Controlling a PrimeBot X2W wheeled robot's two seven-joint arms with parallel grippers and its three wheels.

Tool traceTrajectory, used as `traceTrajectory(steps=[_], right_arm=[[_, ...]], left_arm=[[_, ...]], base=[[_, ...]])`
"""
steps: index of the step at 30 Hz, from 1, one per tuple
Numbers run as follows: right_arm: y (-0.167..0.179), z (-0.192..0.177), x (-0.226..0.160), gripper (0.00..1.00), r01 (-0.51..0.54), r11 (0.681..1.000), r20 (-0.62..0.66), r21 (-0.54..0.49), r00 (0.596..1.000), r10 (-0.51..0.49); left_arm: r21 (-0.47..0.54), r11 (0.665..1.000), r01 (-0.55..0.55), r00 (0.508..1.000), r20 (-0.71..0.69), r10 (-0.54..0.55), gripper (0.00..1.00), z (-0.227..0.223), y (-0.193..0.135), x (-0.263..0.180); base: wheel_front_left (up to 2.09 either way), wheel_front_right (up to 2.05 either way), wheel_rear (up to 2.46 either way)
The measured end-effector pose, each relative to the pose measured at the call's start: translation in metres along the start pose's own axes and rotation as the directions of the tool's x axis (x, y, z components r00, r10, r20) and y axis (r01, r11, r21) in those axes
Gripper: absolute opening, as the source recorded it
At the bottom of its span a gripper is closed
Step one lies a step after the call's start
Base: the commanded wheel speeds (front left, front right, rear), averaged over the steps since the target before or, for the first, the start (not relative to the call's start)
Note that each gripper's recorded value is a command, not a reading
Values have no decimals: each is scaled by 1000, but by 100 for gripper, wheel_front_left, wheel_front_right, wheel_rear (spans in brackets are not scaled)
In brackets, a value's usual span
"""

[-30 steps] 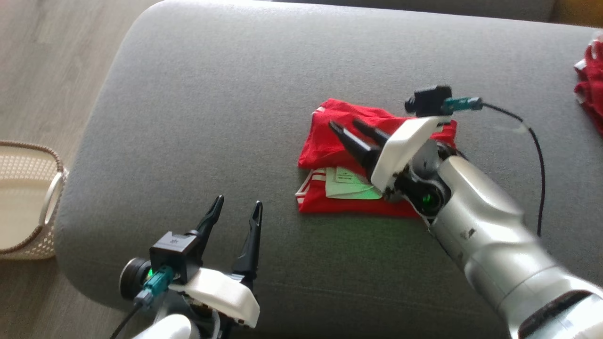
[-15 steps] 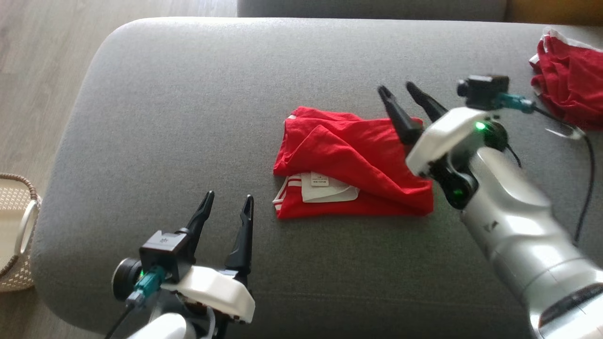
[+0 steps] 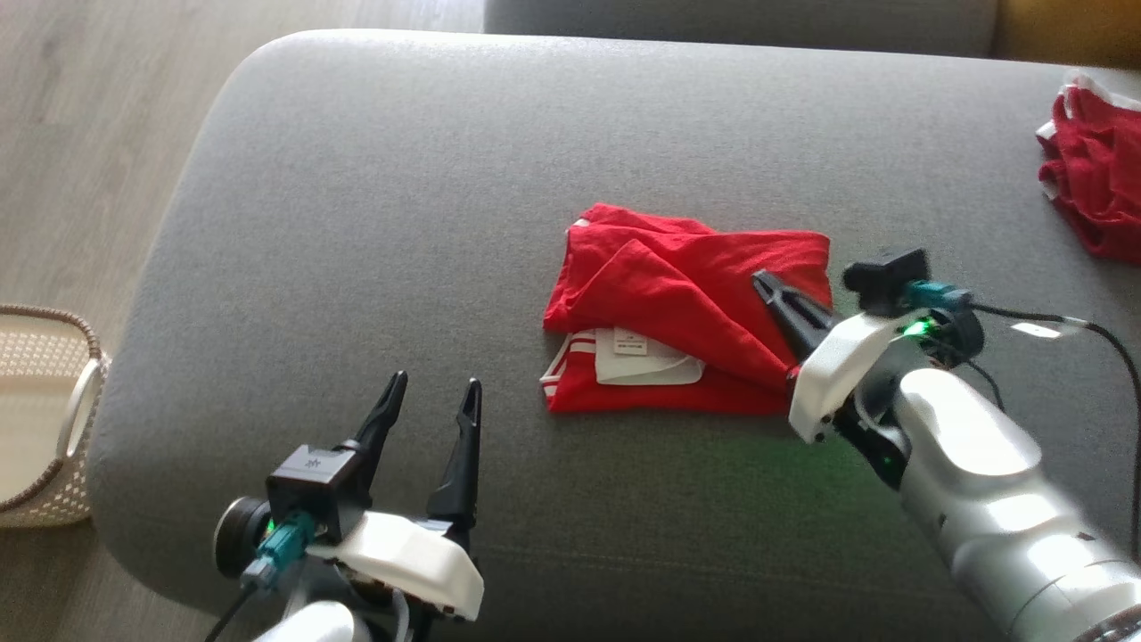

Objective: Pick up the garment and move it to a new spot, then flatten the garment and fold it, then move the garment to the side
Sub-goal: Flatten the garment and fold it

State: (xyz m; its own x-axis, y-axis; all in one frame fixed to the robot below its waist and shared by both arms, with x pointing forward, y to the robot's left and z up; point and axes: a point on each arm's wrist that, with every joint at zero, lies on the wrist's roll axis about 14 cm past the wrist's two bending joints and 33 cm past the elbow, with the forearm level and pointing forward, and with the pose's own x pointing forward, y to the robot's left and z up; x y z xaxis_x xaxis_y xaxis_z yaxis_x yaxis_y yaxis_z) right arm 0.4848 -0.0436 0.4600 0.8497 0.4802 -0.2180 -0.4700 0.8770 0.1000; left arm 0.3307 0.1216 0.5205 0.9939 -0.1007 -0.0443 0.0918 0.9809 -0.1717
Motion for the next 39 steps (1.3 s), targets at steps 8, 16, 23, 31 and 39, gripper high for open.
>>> traceTrajectory(steps=[8, 16, 23, 31, 39], right_arm=[[11, -33, 5, 0, -77, 979, -124, -188, 991, 54], [52, -46, 20, 0, -136, 988, -191, -80, 974, 118], [81, -39, 21, 0, -196, 981, -201, -5, 961, 191], [119, -55, 3, 0, -282, 955, -271, 91, 916, 296], [67, -23, 9, 0, -223, 971, -151, -85, 966, 209]], left_arm=[[-6, 1000, -22, 1000, -9, 22, 100, -2, 6, -5], [-22, 999, -42, 999, -22, 42, 100, -7, 8, -7], [-20, 999, -45, 999, -15, 45, 100, -5, 9, -7], [-19, 999, -47, 999, 2, 47, 100, 0, 10, -7], [-20, 999, -43, 999, 17, 43, 100, 4, 9, -8]], base=[[0, 0, 0], [0, 0, 0], [0, 0, 0], [0, 0, 0], [0, 0, 0]])
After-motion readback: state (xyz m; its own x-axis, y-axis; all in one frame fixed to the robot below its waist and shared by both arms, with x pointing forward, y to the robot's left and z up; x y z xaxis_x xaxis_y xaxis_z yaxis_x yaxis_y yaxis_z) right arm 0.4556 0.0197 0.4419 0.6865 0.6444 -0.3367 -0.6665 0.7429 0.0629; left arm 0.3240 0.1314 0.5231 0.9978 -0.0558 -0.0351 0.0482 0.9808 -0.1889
